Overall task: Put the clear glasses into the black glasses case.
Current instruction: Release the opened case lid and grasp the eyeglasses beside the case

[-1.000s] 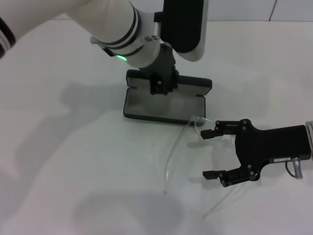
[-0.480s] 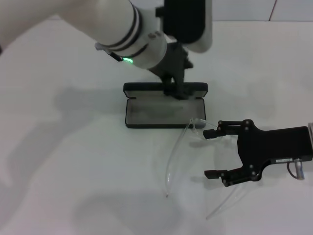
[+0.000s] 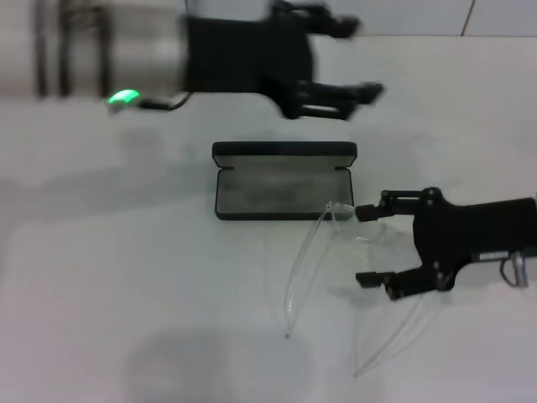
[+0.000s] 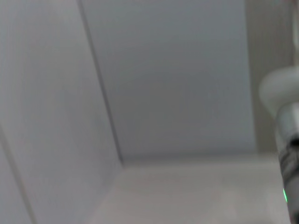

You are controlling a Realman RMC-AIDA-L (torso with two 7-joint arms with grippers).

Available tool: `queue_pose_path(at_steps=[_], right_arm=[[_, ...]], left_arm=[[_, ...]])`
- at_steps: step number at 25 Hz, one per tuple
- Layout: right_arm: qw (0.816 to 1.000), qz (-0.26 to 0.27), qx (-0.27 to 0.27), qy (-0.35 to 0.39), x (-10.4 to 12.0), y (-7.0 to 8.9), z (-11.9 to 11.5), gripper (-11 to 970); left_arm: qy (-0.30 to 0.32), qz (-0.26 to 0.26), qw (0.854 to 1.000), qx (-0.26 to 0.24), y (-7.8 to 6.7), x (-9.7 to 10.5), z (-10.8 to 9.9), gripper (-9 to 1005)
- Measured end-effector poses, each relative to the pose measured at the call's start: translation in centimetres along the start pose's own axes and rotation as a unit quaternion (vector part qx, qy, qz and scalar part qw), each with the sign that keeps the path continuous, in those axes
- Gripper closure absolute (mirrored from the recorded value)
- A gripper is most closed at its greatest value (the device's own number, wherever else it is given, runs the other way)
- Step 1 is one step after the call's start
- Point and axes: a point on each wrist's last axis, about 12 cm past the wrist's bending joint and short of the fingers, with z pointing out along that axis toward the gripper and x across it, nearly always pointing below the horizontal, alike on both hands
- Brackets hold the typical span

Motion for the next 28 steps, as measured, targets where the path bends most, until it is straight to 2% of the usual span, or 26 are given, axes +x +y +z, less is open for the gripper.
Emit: queue_pose_path(at_steps=[1,2,4,7,13,15,18,22,28], right_arm=[[1.0,0.007,0.002,0.011,-0.4,-0.3,-0.2,129],[0.999,0.019,0.003,0.029,-1.0,-0.7,-0.4,129],[0.997,0.038,0.012,0.061,-2.3,-1.5,-1.0,130],[0.993,0.047,0.029,0.102,-5.0,-2.4,-1.7,132],[0.967,0.061,0.062,0.238,-10.0,-4.0,-1.1,133],[0.956,0.068,0.068,0.276,-10.9,-4.4,-0.3,133],[0.929,0.088,0.077,0.35,-12.1,-4.9,1.3,134],[0.903,0.09,0.078,0.413,-11.9,-4.4,3.2,135],[0.895,0.073,0.076,0.434,-11.1,-3.7,5.5,136]], left_arm=[[-0.063,-0.024,0.997,-0.045,-0.9,3.0,-2.4,209],[-0.071,-0.023,0.996,-0.051,-1.0,3.2,-2.6,196],[-0.109,-0.043,0.989,-0.094,-2.2,6.2,-4.2,196],[-0.155,-0.069,0.975,-0.146,-3.8,9.3,-6.0,197],[-0.182,-0.097,0.955,-0.213,-6.0,13.3,-7.1,197],[-0.184,-0.105,0.953,-0.219,-6.3,14.0,-7.2,197],[-0.185,-0.107,0.951,-0.225,-6.5,14.4,-7.1,198],[-0.187,-0.103,0.952,-0.222,-6.2,14.3,-6.8,198],[-0.186,-0.1,0.953,-0.217,-5.9,14.1,-6.6,199]])
